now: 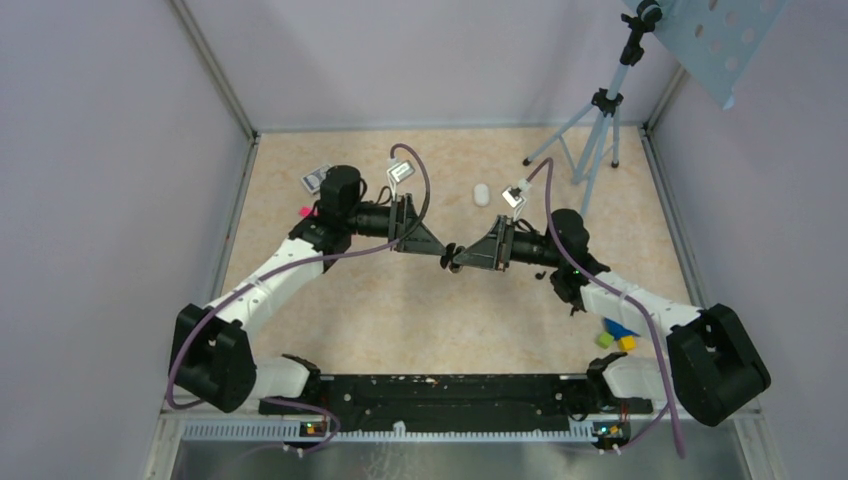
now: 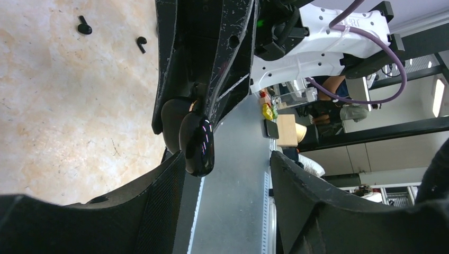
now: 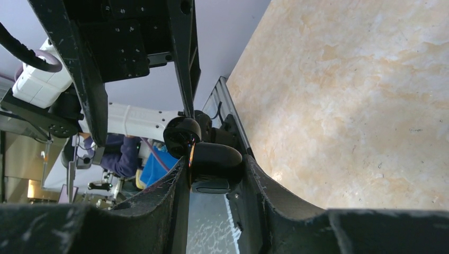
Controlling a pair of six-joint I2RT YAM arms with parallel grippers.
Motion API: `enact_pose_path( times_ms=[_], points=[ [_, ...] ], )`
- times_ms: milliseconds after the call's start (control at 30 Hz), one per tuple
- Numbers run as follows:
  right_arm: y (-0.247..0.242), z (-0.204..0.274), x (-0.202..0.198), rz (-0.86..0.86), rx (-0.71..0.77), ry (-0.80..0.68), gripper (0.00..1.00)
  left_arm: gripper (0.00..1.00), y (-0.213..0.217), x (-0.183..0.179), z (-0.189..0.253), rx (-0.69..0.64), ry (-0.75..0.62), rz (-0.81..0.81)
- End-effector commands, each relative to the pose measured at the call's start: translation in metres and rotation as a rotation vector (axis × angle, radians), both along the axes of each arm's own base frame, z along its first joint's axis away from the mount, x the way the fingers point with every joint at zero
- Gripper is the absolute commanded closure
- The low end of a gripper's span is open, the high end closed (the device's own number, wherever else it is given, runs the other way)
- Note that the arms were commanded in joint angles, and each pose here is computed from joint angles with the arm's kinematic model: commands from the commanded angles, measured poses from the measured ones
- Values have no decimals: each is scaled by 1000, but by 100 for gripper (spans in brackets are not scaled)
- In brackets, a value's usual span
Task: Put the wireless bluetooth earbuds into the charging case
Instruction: Pass from the right arm to the left
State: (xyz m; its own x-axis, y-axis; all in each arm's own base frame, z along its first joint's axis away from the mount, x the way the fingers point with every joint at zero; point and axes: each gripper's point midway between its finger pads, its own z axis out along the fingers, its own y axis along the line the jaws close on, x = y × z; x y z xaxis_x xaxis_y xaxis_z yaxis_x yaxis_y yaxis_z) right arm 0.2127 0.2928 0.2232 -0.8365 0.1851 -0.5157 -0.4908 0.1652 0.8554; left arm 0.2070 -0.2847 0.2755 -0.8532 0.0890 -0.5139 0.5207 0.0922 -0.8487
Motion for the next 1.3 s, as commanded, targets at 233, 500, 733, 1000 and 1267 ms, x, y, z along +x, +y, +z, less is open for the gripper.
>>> enact_pose_path(
  times_ms=[233, 500, 733, 1000, 1267],
  points=[
    [2, 27, 5, 8, 40, -101, 100, 38, -16, -6, -8, 4, -12, -38],
    [3, 29, 5, 13, 48, -108, 100, 42, -20, 4, -19, 40, -3, -1],
    [2, 28, 5, 5, 48, -106, 100, 58, -18, 4, -20, 49, -11, 8],
    [2, 25, 6, 3, 37, -98, 100, 68, -19, 5, -24, 47, 2, 19],
    [0, 23, 6, -10, 28, -99, 100, 68, -20, 5, -22, 34, 7, 17]
  ],
)
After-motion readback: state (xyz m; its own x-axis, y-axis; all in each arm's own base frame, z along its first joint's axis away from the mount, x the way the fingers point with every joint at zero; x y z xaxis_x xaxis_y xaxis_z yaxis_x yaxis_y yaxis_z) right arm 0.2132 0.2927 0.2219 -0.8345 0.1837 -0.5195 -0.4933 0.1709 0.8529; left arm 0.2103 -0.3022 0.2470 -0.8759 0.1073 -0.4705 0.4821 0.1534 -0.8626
